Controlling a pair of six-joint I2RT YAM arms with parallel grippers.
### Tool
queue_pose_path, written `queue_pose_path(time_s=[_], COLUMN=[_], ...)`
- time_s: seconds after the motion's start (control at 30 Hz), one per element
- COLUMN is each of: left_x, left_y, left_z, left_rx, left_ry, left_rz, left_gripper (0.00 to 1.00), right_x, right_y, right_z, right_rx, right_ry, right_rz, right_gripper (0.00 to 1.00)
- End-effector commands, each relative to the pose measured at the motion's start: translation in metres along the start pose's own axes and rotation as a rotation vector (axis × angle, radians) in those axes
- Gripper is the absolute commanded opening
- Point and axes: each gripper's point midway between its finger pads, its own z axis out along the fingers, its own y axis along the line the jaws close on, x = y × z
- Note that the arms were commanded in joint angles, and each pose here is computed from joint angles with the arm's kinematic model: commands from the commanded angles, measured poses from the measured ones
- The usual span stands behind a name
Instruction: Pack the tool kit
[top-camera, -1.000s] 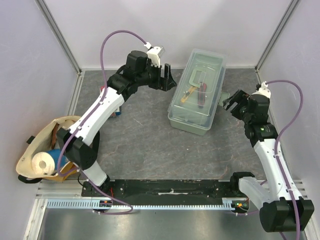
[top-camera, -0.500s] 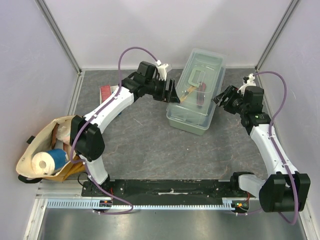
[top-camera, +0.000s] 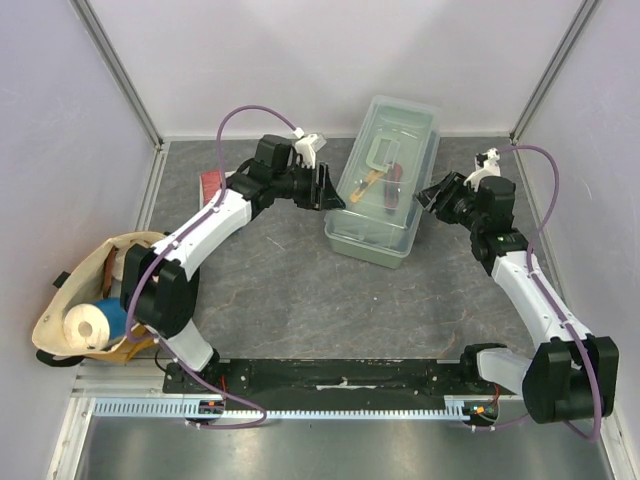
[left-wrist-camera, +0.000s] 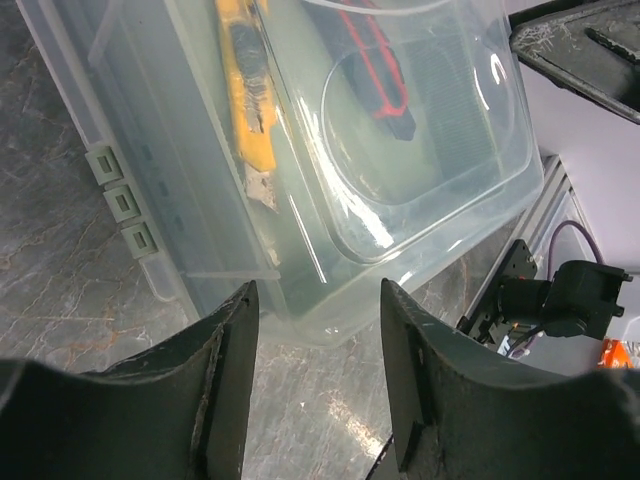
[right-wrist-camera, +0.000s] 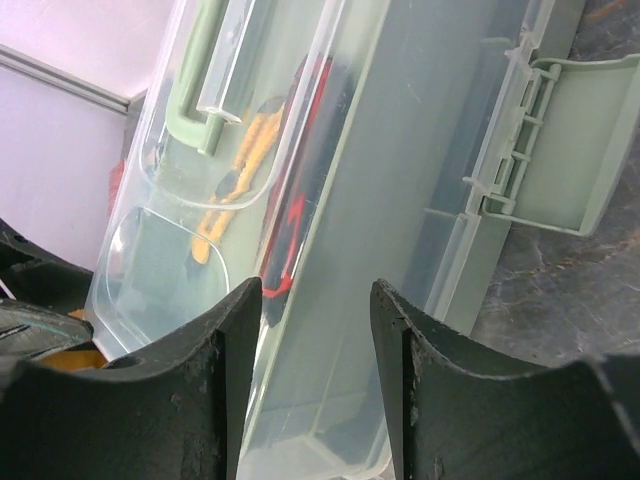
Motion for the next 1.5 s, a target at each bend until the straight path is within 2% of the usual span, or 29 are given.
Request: queue_pose_path(time_s=[0.0,0.27,0.43,0.57,0.73,0.83,0.97,1.1,1.2,1.23,1.33,1.47], left_x=[0.039,0.064,0.055,0.036,0.003,-0.017,-0.036,-0.047,-0.051,-0.051,-0.057,-0.064], left_y=[-0.034,-0.052,-0.042,-0.033,-0.03,-0.03,-0.026,-0.017,-0.008,-0.006,0.006,0.021], left_z=[0.0,-0.019,-0.037,-0.055,-0.078,-0.087,-0.094,-0.087,-0.075,-0.069,-0.057,-0.039], left_rx=[0.129,0.129,0.009,-0.117,-0.217,-0.253,-0.269,-0.246,-0.212,-0.205,-0.204,-0.206], left_ry=[0.087,0.056,-0.009,-0.077,-0.176,-0.218,-0.265,-0.268,-0.247,-0.238,-0.229,-0.214], left_rz=[-0.057,-0.06,-0.037,-0.008,0.033,0.04,0.007,-0.038,-0.088,-0.099,-0.123,-0.139], left_gripper=[0.49,0.47,0.47,0.57,0.67,0.73,0.88,0.9,0.9,0.89,0.88,0.87], right_x=[0.09,0.109,0.092,0.06,-0.004,-0.039,-0.055,-0.042,-0.034,-0.025,-0.021,-0.013], right_y=[0.024,0.038,0.029,0.029,0.011,-0.001,-0.028,-0.064,-0.085,-0.093,-0.107,-0.125], right_z=[0.003,-0.003,-0.004,-0.004,-0.013,-0.022,-0.027,-0.023,-0.016,-0.012,0.0,0.022], right_rx=[-0.095,-0.105,-0.017,0.051,0.092,0.11,0.158,0.13,0.043,0.023,0.005,0.004], right_ry=[0.284,0.305,0.258,0.18,0.038,-0.037,-0.094,-0.126,-0.153,-0.143,-0.134,-0.097], right_rz=[0.028,0.009,-0.033,-0.049,0.027,0.064,0.152,0.326,0.461,0.528,0.589,0.646], right_gripper=[0.56,0.56,0.57,0.62,0.78,0.84,0.87,0.85,0.82,0.8,0.61,0.5])
